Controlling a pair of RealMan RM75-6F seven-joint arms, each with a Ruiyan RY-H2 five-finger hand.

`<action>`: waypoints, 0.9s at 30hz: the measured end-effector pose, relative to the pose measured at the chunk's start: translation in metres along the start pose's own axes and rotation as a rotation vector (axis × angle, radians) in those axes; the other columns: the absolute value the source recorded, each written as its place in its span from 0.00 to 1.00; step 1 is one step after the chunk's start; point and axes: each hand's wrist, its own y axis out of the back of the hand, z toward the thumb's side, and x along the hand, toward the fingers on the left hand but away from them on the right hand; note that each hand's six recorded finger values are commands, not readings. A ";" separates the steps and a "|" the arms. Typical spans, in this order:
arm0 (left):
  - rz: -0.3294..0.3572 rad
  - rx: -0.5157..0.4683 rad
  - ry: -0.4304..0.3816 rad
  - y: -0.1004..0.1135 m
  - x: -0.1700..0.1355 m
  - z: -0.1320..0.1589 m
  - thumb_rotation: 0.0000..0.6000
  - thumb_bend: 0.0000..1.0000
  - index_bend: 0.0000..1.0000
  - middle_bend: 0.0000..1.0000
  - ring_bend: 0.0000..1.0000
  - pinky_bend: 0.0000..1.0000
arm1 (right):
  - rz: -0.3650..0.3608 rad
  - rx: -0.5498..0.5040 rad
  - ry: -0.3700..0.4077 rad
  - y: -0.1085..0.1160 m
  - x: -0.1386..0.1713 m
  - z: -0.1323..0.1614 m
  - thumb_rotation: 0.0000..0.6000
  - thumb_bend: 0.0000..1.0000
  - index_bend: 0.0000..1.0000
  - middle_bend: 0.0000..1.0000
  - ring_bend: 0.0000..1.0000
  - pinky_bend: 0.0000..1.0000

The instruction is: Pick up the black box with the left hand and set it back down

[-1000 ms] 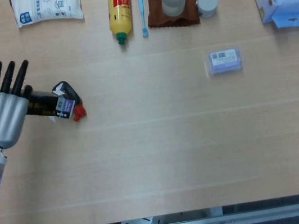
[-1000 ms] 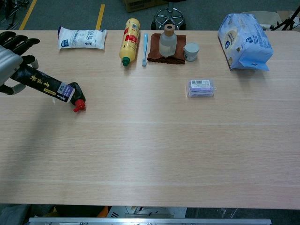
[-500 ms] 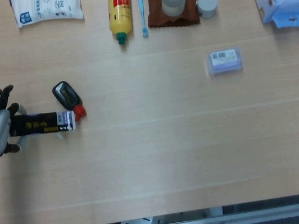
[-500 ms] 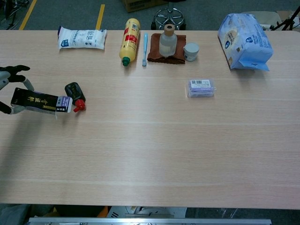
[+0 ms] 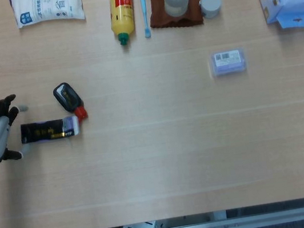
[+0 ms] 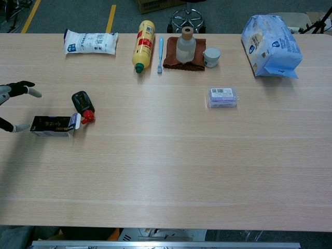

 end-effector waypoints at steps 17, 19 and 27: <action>0.414 0.084 -0.030 0.055 -0.043 0.005 1.00 0.22 0.33 0.24 0.18 0.23 | 0.050 0.073 -0.005 -0.004 0.004 0.001 1.00 0.32 0.32 0.26 0.19 0.29; 0.441 0.109 -0.009 0.058 -0.057 0.003 1.00 0.22 0.33 0.25 0.18 0.25 | 0.066 0.088 -0.008 -0.006 0.005 0.002 1.00 0.32 0.32 0.26 0.19 0.29; 0.442 0.142 0.074 0.056 -0.088 -0.012 1.00 0.22 0.33 0.25 0.18 0.26 | 0.091 0.083 -0.009 -0.010 0.004 0.006 1.00 0.31 0.32 0.26 0.19 0.29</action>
